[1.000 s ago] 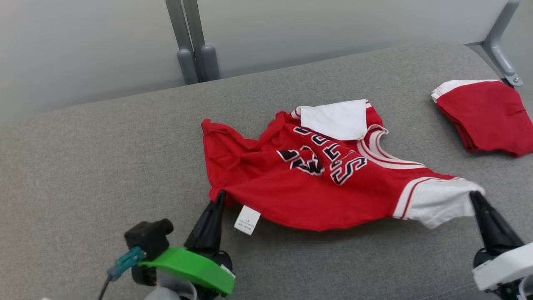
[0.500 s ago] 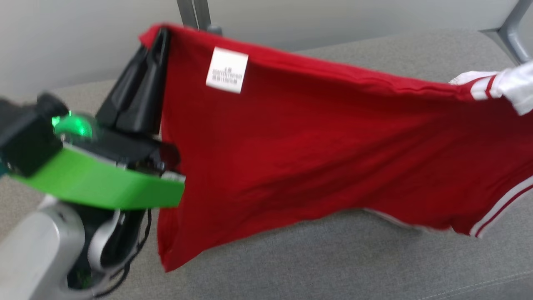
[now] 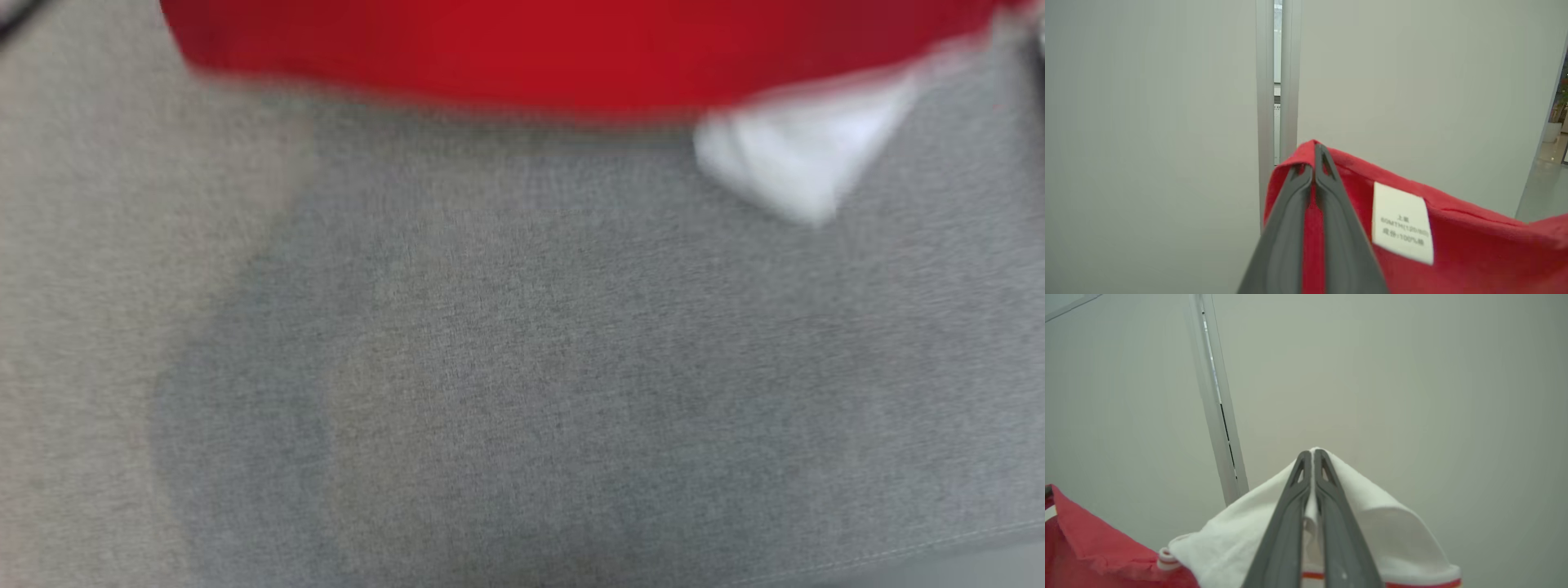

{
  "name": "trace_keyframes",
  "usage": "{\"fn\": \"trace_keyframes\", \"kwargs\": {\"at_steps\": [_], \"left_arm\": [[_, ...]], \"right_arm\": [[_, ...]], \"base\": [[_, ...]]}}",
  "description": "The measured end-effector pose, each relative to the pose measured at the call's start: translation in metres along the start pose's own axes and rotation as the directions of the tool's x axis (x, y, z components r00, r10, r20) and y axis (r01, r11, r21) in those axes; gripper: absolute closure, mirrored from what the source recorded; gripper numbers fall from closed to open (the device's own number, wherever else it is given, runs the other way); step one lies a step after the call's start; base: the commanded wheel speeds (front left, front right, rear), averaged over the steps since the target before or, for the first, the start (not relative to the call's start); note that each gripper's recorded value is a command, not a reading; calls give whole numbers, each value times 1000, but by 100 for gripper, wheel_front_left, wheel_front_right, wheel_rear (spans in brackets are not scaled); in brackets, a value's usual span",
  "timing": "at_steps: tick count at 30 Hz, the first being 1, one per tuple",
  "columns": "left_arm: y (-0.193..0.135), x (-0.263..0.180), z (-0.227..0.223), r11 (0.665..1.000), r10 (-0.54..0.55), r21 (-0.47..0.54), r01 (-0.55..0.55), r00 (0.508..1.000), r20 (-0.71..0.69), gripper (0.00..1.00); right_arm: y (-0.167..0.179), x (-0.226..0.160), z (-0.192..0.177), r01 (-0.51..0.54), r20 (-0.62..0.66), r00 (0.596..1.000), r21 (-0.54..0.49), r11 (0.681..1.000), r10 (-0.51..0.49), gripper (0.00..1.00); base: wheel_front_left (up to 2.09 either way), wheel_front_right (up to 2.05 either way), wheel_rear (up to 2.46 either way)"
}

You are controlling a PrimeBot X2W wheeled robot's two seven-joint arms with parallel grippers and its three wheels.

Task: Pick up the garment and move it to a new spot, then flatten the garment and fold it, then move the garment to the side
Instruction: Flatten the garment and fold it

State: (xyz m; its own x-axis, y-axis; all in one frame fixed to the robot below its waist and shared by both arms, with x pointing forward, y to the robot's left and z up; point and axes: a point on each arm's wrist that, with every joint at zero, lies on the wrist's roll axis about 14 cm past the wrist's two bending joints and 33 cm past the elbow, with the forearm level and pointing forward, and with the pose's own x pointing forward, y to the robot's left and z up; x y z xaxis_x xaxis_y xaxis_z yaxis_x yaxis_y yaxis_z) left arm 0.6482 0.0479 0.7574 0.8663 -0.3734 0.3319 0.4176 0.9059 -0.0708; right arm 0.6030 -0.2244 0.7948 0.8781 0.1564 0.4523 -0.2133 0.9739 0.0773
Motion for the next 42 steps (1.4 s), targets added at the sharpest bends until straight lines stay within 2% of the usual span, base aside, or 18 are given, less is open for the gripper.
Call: {"fn": "trace_keyframes", "kwargs": {"at_steps": [3, 6, 10, 12, 13, 16, 20, 23, 28, 31, 34, 42], "left_arm": [[29, 28, -15, 998, 59, -12, -58, 997, 54, 100], [53, 46, -32, 994, 96, 34, -100, 989, 114, 100], [70, 54, -105, 994, 95, 50, -98, 994, 57, 100], [70, 46, -157, 996, 77, 34, -76, 997, -14, 100], [69, 36, -194, 998, 68, 13, -68, 995, -68, 100], [60, -4, -279, 997, 39, -49, -52, 973, -229, 100], [50, -53, -321, 990, 14, -126, -55, 952, -306, 100], [47, -117, -354, 987, 8, -145, -74, 913, -408, 100], [36, -205, -344, 980, 44, -152, -130, 880, -472, 100], [24, -266, -326, 960, 100, -172, -222, 843, -528, 100], [4, -318, -296, 941, 142, -177, -290, 808, -571, 100], [-51, -389, -230, 903, 173, -220, -370, 780, -602, 100]], "right_arm": [[3, 39, -23, 27, 72, 997, 51, 998, -31, 100], [3, 62, -46, 42, 117, 992, 89, 995, -52, 100], [7, 64, -137, 38, -24, 999, 97, 995, -36, 100], [3, 47, -189, 46, -114, 993, 95, 994, -35, 100], [-2, 31, -222, 59, -176, 983, 96, 994, -41, 100], [-16, -19, -286, 101, -308, 949, 112, 989, -62, 100], [-22, -78, -311, 128, -364, 929, 152, 980, -64, 100], [-18, -143, -333, 165, -474, 878, 182, 969, -61, 100], [-19, -235, -320, 225, -589, 804, 168, 960, -85, 100], [-17, -282, -297, 278, -629, 769, 163, 947, -118, 100], [-13, -317, -262, 328, -639, 753, 158, 931, -157, 100], [0, -381, -184, 427, -623, 739, 140, 893, -255, 100]], "base": [[0, 0, 0], [0, 0, 0], [0, 0, 0], [0, 0, 0], [0, 0, 0], [0, 0, 0], [0, 0, 0], [0, 0, 0], [0, 0, 0], [0, 0, 0], [0, 0, 0], [0, 0, 0]]}}
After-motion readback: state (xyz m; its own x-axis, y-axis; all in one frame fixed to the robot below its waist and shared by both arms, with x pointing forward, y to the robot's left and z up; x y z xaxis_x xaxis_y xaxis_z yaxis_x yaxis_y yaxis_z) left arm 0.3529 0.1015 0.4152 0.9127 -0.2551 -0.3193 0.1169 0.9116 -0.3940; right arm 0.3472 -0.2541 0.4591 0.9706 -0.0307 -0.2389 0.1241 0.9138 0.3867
